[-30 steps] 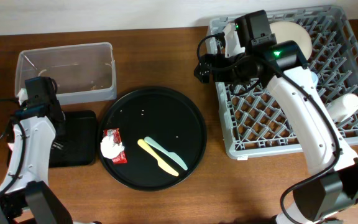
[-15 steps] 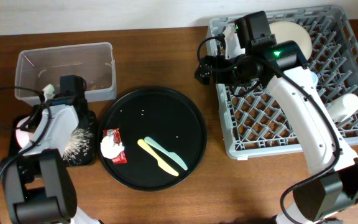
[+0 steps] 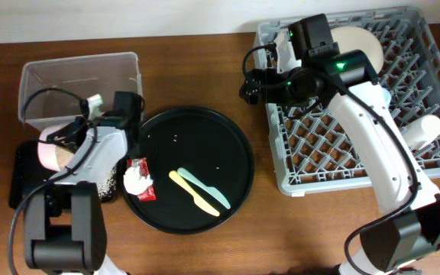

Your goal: Sort waste into correct bins and load items into the dishwasher rack

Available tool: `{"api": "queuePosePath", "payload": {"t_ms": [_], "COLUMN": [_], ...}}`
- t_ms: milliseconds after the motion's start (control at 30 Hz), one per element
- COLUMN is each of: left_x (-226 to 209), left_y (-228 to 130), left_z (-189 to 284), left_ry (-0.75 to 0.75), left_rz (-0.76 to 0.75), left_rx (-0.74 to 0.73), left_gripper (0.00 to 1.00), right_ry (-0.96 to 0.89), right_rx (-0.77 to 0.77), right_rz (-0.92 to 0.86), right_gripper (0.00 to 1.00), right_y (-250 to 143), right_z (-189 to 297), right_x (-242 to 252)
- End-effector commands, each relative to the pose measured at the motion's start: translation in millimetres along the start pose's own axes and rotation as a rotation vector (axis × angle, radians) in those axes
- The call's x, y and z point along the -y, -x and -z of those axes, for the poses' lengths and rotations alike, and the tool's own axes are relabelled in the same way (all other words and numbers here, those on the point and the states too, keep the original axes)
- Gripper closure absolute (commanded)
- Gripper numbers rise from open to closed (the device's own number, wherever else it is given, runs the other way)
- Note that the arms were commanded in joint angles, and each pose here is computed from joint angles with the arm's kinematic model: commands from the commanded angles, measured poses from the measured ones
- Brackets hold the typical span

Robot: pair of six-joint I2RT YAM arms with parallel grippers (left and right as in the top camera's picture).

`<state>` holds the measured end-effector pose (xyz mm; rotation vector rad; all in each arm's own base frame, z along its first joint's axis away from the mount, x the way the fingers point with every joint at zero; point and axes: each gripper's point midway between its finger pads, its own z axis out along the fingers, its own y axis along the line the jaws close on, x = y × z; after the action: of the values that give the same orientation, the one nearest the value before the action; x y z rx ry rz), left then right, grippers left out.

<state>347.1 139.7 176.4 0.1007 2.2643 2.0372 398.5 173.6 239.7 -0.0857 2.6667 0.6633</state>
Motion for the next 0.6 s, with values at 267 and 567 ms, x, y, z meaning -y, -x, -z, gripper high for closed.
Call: {"api": "queuePosePath", "payload": {"t_ms": [267, 567], "left_x": [-6.1, -3.4], "left_y": [6.3, -5.3], "left_z": [25.7, 32.2], "left_ry": [0.101, 0.104], "left_rz": [-0.048, -0.139], "left_rx": [0.056, 0.075], "left_gripper": [0.99, 0.99], "right_ry": [-0.006, -0.005], "right_rx": [-0.008, -0.003], "right_rz": [0.003, 0.005], "right_gripper": [0.02, 0.02], "right_y": [-2.4, -1.3], "right_z": [4.9, 4.9], "right_x": [1.3, 1.0]}}
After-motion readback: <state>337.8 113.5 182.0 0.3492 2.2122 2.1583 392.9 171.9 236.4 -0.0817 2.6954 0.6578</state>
